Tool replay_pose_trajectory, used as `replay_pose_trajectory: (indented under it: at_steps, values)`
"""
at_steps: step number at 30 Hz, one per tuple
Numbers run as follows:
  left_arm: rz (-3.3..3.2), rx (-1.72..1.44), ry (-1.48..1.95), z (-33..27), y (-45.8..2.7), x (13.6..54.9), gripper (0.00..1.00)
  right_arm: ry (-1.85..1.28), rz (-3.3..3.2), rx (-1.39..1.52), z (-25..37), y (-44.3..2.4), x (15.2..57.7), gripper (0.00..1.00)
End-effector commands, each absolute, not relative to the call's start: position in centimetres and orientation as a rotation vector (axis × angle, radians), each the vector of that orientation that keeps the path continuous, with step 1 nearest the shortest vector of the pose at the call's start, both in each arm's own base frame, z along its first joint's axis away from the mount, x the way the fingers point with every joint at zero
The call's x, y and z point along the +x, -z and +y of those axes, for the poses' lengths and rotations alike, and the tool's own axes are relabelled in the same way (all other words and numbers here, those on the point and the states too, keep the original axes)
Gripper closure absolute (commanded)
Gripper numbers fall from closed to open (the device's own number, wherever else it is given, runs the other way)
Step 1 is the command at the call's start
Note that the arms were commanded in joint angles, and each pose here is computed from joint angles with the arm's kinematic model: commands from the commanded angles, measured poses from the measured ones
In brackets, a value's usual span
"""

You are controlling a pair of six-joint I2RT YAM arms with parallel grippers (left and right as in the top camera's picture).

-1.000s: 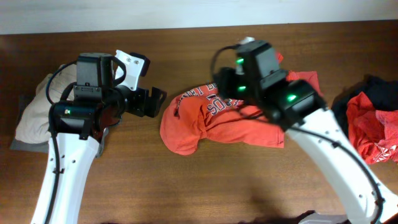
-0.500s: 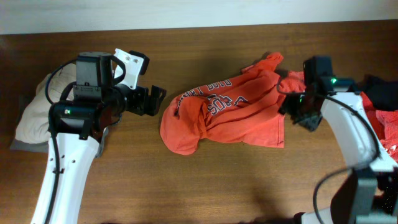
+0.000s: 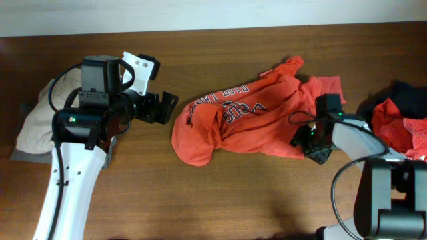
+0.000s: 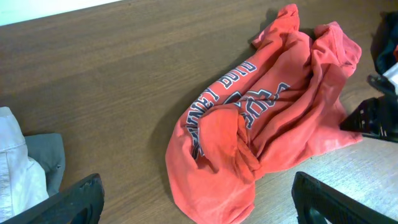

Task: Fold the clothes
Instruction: 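Drag the orange t-shirt with the right gripper toward the table center, then grasp the t-shirt's near edge with the left gripper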

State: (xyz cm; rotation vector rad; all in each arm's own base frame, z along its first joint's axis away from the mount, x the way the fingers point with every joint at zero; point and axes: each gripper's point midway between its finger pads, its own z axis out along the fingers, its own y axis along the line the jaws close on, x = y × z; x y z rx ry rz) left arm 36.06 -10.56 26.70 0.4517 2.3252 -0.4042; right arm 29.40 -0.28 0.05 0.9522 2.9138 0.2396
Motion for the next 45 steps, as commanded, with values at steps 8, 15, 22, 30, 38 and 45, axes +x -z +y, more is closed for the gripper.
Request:
replay_pose_trajectory:
  at_steps: [8, 15, 22, 30, 38, 45]
  values:
    - [2.302, 0.473, 0.384, -10.5, -27.4, 36.2, 0.04, -0.453, 2.881, 0.923, 1.8, -0.1, 30.3, 0.85]
    - [2.302, 0.473, 0.385, -10.5, -27.4, 36.2, 0.04, -0.526, 2.794, 0.763, 2.3, -9.1, 32.5, 0.96]
    - [2.302, 0.473, 0.385, -10.5, -27.4, 36.2, 0.04, -0.52, 2.45, 0.469, 2.3, -27.6, 33.3, 0.96]
    - [2.301, 0.473, 0.384, -10.5, -27.5, 36.3, 0.03, -0.504, 2.215, 0.379, 2.3, -36.6, 31.0, 0.96]
    - [2.301, 0.473, 0.384, -10.5, -27.5, 36.3, 0.01, -0.405, 2.096, 0.39, 1.0, -40.3, 28.7, 0.96]
    - [2.282, 0.521, 0.5, -12.2, -27.8, 35.5, 0.01, -0.362, 1.915, 0.324, 0.6, -46.1, 27.2, 0.96]
